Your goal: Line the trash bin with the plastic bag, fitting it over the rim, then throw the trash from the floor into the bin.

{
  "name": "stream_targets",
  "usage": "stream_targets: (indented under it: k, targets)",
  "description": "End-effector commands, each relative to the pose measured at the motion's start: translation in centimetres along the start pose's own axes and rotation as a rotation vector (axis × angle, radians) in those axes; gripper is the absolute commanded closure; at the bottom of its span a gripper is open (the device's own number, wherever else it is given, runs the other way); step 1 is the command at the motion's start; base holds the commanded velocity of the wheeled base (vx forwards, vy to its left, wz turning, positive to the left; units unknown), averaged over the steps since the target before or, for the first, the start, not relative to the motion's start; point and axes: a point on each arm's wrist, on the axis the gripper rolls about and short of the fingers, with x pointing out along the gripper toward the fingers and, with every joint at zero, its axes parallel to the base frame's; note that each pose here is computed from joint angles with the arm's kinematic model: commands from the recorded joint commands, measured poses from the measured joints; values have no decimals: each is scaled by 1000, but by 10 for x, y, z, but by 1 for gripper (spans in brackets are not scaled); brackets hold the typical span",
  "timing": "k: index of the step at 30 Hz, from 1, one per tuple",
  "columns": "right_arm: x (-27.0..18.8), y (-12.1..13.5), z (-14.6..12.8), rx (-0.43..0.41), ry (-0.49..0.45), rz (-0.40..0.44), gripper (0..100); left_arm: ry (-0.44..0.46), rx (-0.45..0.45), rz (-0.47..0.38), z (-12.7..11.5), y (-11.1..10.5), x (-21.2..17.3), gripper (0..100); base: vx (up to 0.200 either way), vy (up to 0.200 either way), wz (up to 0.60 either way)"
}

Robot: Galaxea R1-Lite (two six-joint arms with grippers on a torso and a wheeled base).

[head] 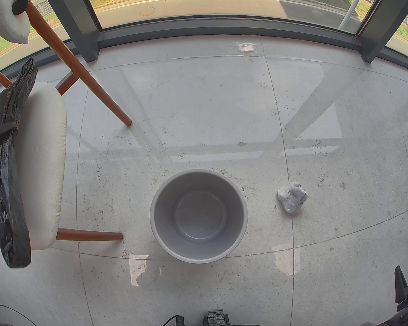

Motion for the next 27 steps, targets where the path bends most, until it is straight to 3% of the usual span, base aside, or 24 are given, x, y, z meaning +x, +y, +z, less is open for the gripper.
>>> stream_targets:
  k: [1,8,13,22,24,27]
  targets:
    - [1,0,-5,-1,13,-1,0,202,111,-205,-54,-30,-17,100,0,0,0]
    - [1,0,-5,-1,13,1,0,439,175,-422,-107,-50,-15,100,0,0,0]
    - [1,0,-5,1,13,-1,0,548,191,-529,-118,-59,-11,100,0,0,0]
    - [1,0,-5,4,13,1,0,590,232,-574,-116,-62,-7,100,0,0,0]
    - [1,0,-5,4,13,-1,0,578,278,-586,-111,-54,4,100,0,0,0]
    - [1,0,-5,5,13,1,0,531,422,-625,-99,-34,32,100,0,0,0]
